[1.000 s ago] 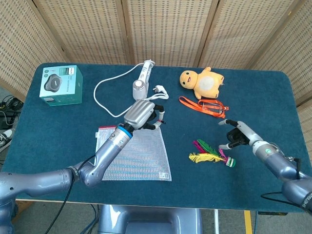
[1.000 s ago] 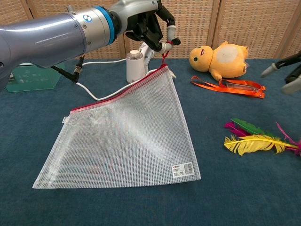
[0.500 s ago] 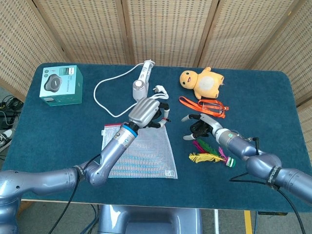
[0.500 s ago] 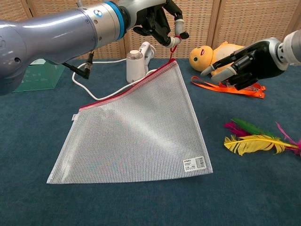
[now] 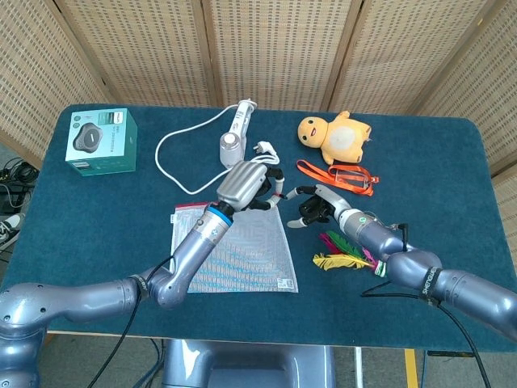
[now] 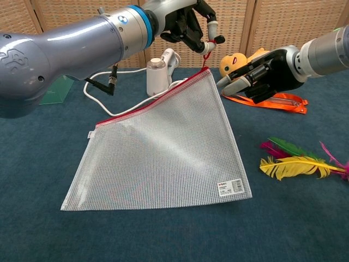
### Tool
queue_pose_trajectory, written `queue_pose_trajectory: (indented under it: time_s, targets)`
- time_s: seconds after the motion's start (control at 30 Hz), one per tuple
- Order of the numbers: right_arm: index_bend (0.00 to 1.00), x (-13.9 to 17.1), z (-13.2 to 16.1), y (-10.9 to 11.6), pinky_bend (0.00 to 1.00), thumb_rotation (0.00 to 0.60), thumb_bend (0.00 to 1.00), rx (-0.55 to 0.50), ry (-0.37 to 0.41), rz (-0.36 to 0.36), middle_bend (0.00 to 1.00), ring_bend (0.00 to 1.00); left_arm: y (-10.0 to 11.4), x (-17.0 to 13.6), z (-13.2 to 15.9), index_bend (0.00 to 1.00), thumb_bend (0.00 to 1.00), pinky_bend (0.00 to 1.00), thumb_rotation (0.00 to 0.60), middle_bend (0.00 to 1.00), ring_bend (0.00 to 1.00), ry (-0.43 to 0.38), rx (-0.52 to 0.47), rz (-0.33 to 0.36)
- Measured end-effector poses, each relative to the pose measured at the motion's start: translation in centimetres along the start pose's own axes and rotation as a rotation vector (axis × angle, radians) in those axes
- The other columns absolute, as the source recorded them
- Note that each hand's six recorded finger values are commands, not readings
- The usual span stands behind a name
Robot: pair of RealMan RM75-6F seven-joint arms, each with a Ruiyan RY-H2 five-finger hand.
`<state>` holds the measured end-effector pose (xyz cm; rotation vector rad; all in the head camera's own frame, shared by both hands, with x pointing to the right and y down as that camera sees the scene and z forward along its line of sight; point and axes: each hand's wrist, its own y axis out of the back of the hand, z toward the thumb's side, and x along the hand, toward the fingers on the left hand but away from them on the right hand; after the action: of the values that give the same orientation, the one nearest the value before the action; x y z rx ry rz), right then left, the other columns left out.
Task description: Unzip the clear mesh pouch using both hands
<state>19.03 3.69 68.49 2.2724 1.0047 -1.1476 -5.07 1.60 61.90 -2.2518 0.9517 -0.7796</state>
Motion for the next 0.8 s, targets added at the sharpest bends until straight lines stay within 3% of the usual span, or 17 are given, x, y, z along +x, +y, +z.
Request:
queue_pose_trajectory:
  time_s: [0.4, 0.8]
  targets:
    - [0.4, -0.5, 1.8, -1.4, 1.0, 0.6, 0.27, -0.028, 0.015, 0.003, 0.91, 0.98, -0.3, 0.3, -0.3, 0.97, 0.97, 1.0, 0.6, 1.0, 0.96, 0.013, -0.003, 0.016]
    - [0.42, -0.5, 1.8, -1.3, 1.0, 0.6, 0.28, -0.019, 0.005, -0.021, 0.91, 0.98, 0.0, 0.4, -0.8, 0.97, 0.96, 1.0, 0.6, 1.0, 0.96, 0.021, -0.017, 0.026]
